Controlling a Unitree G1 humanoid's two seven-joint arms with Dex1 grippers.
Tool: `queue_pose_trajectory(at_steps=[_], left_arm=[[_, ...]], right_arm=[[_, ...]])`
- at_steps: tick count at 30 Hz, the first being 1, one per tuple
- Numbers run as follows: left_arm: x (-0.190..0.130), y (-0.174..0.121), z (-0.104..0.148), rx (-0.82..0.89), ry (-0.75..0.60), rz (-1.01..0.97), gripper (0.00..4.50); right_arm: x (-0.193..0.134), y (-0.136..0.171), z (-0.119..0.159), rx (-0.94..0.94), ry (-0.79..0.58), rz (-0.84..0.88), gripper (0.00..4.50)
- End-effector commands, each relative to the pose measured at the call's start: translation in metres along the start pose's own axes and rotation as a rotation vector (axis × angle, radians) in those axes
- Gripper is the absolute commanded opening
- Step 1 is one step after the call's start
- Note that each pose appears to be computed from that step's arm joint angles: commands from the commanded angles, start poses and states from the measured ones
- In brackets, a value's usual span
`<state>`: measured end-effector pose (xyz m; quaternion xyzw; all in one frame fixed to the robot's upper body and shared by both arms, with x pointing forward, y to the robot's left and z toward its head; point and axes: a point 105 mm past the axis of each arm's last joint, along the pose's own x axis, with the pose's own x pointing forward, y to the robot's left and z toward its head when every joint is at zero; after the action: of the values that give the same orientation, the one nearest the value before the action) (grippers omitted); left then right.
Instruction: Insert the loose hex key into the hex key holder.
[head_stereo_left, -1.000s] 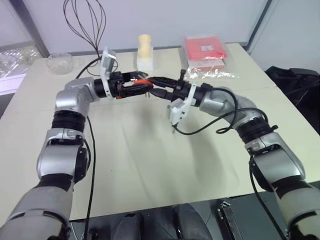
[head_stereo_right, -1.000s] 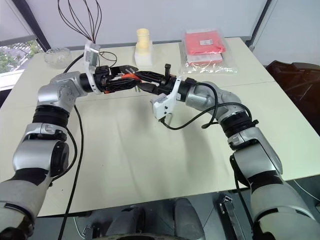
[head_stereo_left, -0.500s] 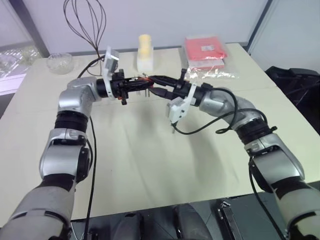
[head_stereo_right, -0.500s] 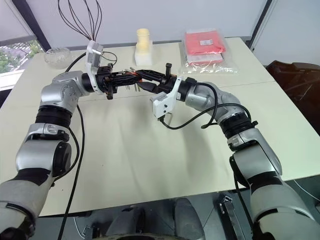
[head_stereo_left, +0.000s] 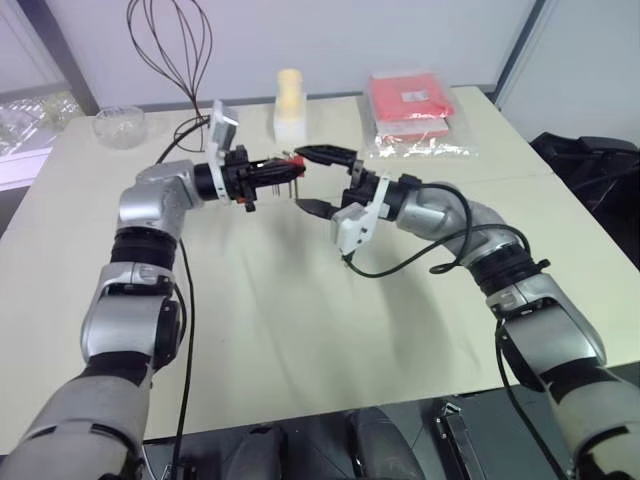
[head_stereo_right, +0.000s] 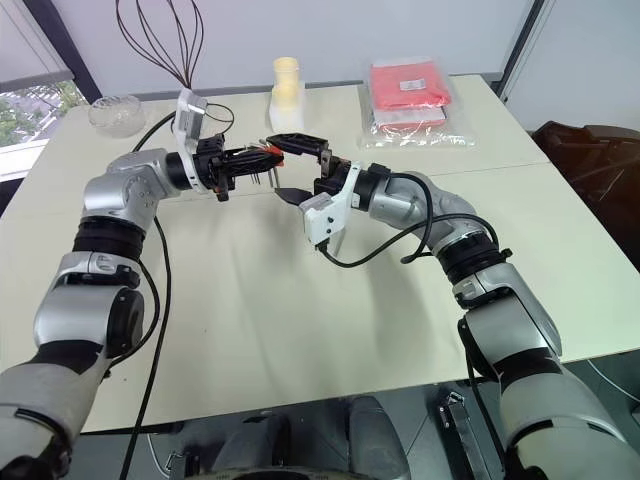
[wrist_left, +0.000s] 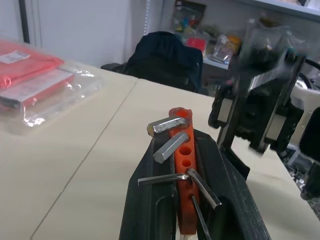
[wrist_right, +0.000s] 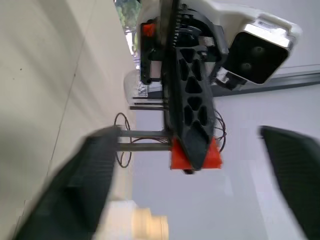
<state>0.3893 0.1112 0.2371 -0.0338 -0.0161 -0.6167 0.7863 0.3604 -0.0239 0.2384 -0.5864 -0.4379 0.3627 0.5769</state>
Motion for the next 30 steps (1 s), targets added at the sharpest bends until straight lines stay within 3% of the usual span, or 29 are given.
queue_pose_trajectory(at_steps=[1,4,9,12,17,20,30], left_arm=[[-0.004,-0.001,0.01,0.054,-0.003,0.004,0.0],[-0.007,0.0,0.004,0.101,0.02,0.036,0.0],[-0.01,-0.003,-0.014,0.197,0.061,0.088,0.0],[-0.009,-0.006,-0.019,0.253,0.042,0.145,0.0],[-0.008,-0.002,-0.031,0.274,-0.02,0.282,0.0],[-0.003,-0.011,-0.03,0.283,-0.052,0.273,0.0],[-0.023,-0.051,-0.044,0.23,0.145,0.066,0.0]], right_arm=[[-0.01,-0.016,-0.002,-0.024,0.023,-0.059,4.47],[-0.028,-0.02,-0.022,0.092,0.162,-0.122,4.47],[-0.056,-0.022,-0.046,0.818,0.419,-0.339,4.47],[-0.065,0.001,-0.039,1.174,0.564,-0.32,4.47],[-0.063,0.037,-0.021,1.522,0.727,-0.275,4.47],[-0.064,0.055,-0.016,1.623,0.818,-0.241,4.47],[-0.067,0.091,-0.011,1.662,0.948,-0.181,4.47]])
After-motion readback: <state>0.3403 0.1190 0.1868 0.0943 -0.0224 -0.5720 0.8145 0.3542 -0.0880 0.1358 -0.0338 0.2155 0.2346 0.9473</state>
